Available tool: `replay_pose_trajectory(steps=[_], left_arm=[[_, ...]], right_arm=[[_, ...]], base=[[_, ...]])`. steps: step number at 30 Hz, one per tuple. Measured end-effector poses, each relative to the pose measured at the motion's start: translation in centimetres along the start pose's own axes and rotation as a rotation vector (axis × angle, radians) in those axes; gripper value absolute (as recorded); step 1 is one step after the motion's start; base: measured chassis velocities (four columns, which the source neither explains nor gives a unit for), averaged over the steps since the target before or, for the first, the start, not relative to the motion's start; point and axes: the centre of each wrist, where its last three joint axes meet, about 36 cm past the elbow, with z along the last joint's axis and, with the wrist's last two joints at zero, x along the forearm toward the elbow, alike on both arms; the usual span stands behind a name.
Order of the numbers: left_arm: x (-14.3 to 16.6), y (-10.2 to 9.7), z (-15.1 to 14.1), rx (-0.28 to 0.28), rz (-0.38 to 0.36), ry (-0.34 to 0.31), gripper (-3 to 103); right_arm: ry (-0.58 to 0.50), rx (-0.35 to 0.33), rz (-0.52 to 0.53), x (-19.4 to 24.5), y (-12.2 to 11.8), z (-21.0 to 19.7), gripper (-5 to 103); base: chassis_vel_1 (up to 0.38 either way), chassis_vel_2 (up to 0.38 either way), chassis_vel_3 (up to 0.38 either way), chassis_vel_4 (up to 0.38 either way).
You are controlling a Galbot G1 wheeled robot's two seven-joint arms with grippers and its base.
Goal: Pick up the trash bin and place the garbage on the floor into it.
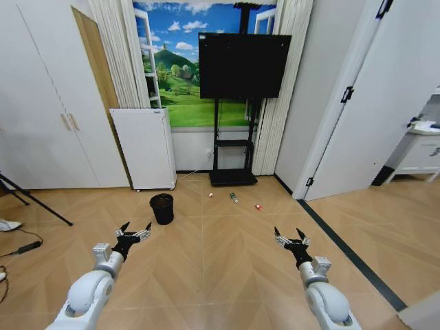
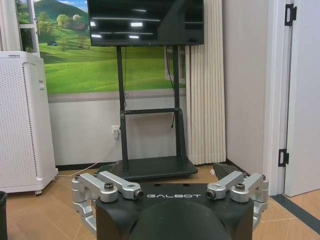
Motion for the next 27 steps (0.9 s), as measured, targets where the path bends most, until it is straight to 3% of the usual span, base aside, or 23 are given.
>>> replay_pose_trajectory(steps=[27], left_arm=[[0.0, 0.0, 0.0, 0.0, 0.0, 0.0, 100]], right_arm=[[0.0, 0.0, 0.0, 0.0, 0.0, 0.0, 100]], base=[[0.0, 0.0, 0.0, 0.0]])
